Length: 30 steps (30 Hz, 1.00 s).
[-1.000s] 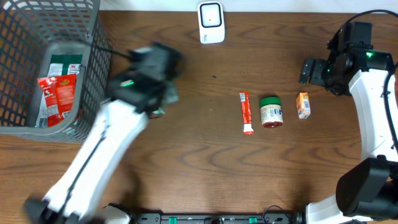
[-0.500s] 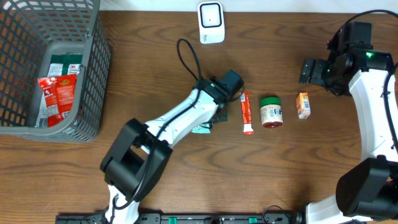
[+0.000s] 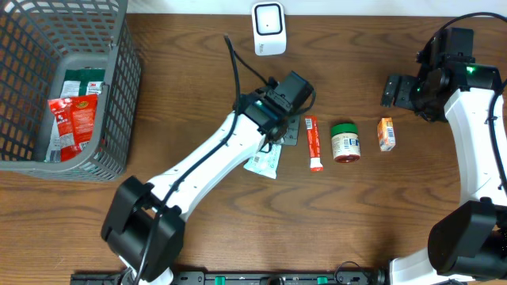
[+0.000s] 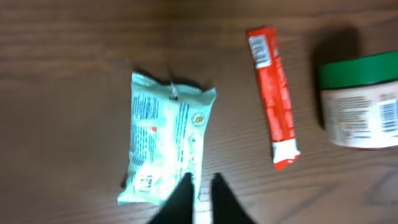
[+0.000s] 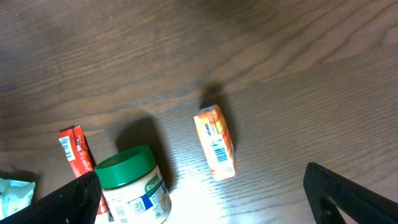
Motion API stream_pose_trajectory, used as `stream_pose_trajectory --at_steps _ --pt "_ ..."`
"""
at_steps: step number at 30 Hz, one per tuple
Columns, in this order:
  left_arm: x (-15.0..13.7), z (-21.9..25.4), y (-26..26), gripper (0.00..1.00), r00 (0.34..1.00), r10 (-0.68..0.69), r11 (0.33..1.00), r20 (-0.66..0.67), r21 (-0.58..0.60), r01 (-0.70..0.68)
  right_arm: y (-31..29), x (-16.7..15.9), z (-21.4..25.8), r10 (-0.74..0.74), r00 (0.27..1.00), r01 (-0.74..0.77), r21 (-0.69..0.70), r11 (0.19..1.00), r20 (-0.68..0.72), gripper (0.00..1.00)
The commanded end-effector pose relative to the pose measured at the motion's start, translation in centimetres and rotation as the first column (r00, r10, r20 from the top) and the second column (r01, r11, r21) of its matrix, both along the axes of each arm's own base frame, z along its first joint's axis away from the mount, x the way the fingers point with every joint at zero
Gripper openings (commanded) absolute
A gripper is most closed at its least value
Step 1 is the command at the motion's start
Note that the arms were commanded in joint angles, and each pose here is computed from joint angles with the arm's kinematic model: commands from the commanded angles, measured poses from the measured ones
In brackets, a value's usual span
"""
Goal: Scan the item barcode
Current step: 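Carry the pale green pouch with the left gripper onto the table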
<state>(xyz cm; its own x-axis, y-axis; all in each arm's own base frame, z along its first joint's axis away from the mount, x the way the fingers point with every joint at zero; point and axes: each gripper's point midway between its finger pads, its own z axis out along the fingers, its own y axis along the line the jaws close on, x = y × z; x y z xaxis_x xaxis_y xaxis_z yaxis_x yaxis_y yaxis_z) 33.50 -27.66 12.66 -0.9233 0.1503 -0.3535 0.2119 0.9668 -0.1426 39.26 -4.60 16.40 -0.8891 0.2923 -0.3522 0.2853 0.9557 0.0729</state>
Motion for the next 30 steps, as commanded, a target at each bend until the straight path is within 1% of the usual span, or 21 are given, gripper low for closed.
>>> stream_pose_trajectory --at_steps 1,6,10,13,15,17,19,20,21,23,26,28,30 --pt "0.4 -1.9 0.7 0.07 0.998 -0.064 0.996 -0.025 0.053 0.065 -0.2 0.2 1.2 0.002 0.999 -0.002 -0.005 1.000 0.033 0.99" --pt "-0.2 -7.5 1.1 0.07 0.989 -0.057 0.989 -0.138 0.130 0.075 -0.2 0.2 1.2 0.002 0.999 -0.002 -0.005 1.000 0.033 0.99" --pt "-0.4 -10.8 1.1 0.07 0.980 -0.053 0.983 -0.194 0.160 0.085 -0.2 0.2 1.2 0.002 0.999 -0.002 -0.005 1.000 0.033 0.99" --pt "-0.6 -12.2 1.3 0.07 0.975 -0.049 0.980 -0.215 0.176 0.089 -0.2 0.2 1.2 0.002 0.999 -0.002 -0.005 1.000 0.033 0.99" --pt "-0.1 -11.8 1.1 0.08 0.978 -0.060 0.981 -0.198 0.167 0.094 -0.2 0.2 1.2 0.002 0.999 -0.002 -0.005 1.000 0.033 0.99" --pt "0.7 -10.3 0.9 0.10 0.984 -0.068 0.985 -0.167 0.148 0.093 -0.2 0.2 1.2 0.002 0.999 -0.002 -0.005 1.000 0.033 0.99" --pt "1.6 -8.0 1.2 0.16 0.991 -0.056 0.991 -0.123 0.118 0.070 -0.2 0.2 1.2 0.002 0.999 -0.002 -0.005 1.000 0.033 0.99" --pt "2.0 -6.7 1.5 0.17 0.994 -0.046 0.993 -0.099 0.102 0.056 -0.2 0.2 1.2 0.002 0.999 -0.002 -0.006 1.000 0.033 0.99" --pt "2.3 -5.7 1.9 0.21 0.996 -0.038 0.995 -0.084 0.092 0.046 -0.2 0.2 1.2 0.002 0.999 -0.002 -0.005 1.000 0.033 0.99" --pt "2.7 -4.0 3.3 0.23 0.998 -0.007 0.997 -0.067 0.082 0.013 -0.2 0.2 1.2 0.002 0.999 -0.002 -0.005 1.000 0.033 0.99" --pt "2.8 -4.3 6.4 0.22 0.992 0.057 0.992 -0.116 0.119 -0.043 -0.2 0.2 1.2 0.002 0.999 -0.002 -0.005 1.000 0.033 0.99" --pt "2.8 -5.4 8.1 0.22 0.984 0.095 0.987 -0.149 0.140 -0.074 -0.2 0.2 1.2 0.002 0.999 -0.002 -0.005 1.000 0.033 0.99" --pt "2.4 -6.8 9.6 0.19 0.975 0.126 0.982 -0.185 0.164 -0.095 -0.2 0.2 1.2 0.002 0.999 -0.002 -0.006 1.000 0.033 0.99"
